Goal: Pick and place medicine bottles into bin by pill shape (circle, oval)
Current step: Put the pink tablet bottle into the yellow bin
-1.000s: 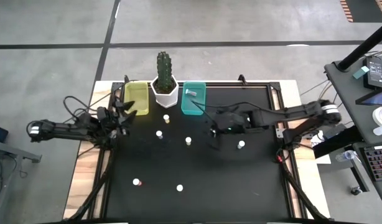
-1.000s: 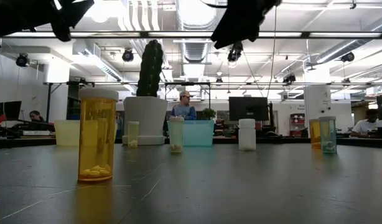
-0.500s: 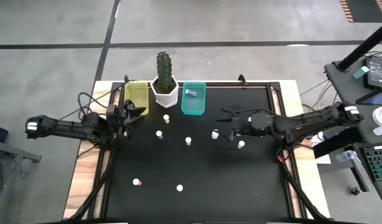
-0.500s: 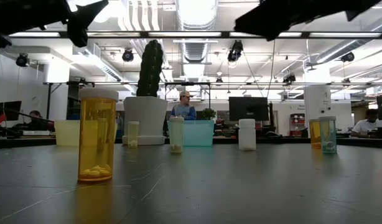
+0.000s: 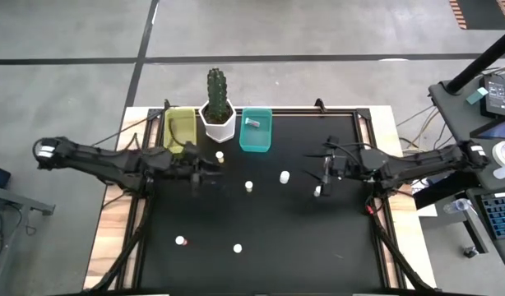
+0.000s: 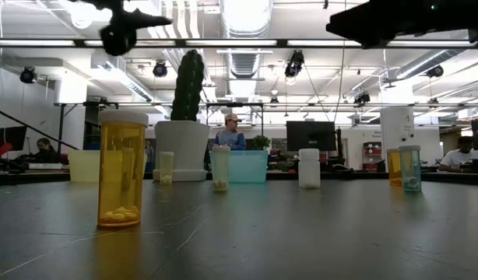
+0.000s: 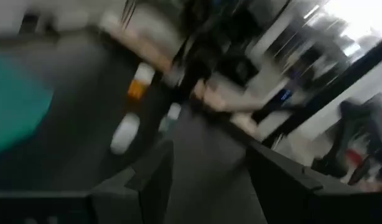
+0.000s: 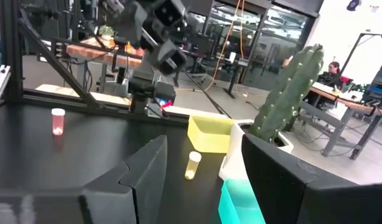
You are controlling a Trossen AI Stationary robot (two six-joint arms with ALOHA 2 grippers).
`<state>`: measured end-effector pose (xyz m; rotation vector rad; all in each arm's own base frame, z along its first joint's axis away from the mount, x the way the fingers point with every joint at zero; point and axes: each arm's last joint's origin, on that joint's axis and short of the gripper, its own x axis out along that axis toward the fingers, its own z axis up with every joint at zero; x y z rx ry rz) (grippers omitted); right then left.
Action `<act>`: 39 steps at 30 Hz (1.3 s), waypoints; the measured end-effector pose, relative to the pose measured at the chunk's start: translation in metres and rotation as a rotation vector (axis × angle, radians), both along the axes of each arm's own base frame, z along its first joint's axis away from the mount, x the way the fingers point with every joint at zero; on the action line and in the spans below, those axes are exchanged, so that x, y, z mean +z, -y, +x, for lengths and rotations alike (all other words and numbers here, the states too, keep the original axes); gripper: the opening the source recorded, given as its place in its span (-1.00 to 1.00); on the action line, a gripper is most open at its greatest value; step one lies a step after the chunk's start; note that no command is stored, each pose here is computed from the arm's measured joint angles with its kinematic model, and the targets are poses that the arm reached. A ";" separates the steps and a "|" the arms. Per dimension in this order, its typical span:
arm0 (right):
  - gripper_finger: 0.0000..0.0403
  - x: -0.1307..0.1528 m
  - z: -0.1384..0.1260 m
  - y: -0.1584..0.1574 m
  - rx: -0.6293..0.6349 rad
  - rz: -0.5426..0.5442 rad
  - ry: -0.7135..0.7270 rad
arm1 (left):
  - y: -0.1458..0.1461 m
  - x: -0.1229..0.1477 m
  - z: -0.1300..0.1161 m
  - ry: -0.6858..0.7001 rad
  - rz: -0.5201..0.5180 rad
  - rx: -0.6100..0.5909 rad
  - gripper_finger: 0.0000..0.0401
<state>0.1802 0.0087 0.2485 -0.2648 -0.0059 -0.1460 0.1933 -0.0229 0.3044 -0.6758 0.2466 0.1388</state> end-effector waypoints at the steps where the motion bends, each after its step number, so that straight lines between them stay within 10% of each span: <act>1: 0.00 0.000 -0.002 0.000 -0.002 -0.001 0.005 | 0.003 0.003 0.001 -0.085 -0.044 0.001 -0.07; 8: 0.00 -0.004 -0.011 0.001 -0.008 0.013 0.028 | 0.044 0.024 0.008 -0.430 -0.344 -0.001 -0.07; 20: 0.00 -0.005 -0.012 0.001 -0.008 0.011 0.028 | 0.116 -0.018 0.012 -0.978 -0.597 0.051 -0.07; 26: 0.00 -0.004 -0.012 0.001 -0.009 -0.002 0.026 | 0.136 -0.042 -0.001 -1.218 -0.553 0.138 -0.07; 39: 0.00 -0.001 -0.012 0.001 -0.011 -0.040 0.040 | 0.150 -0.064 -0.002 -1.234 -0.432 0.186 -0.07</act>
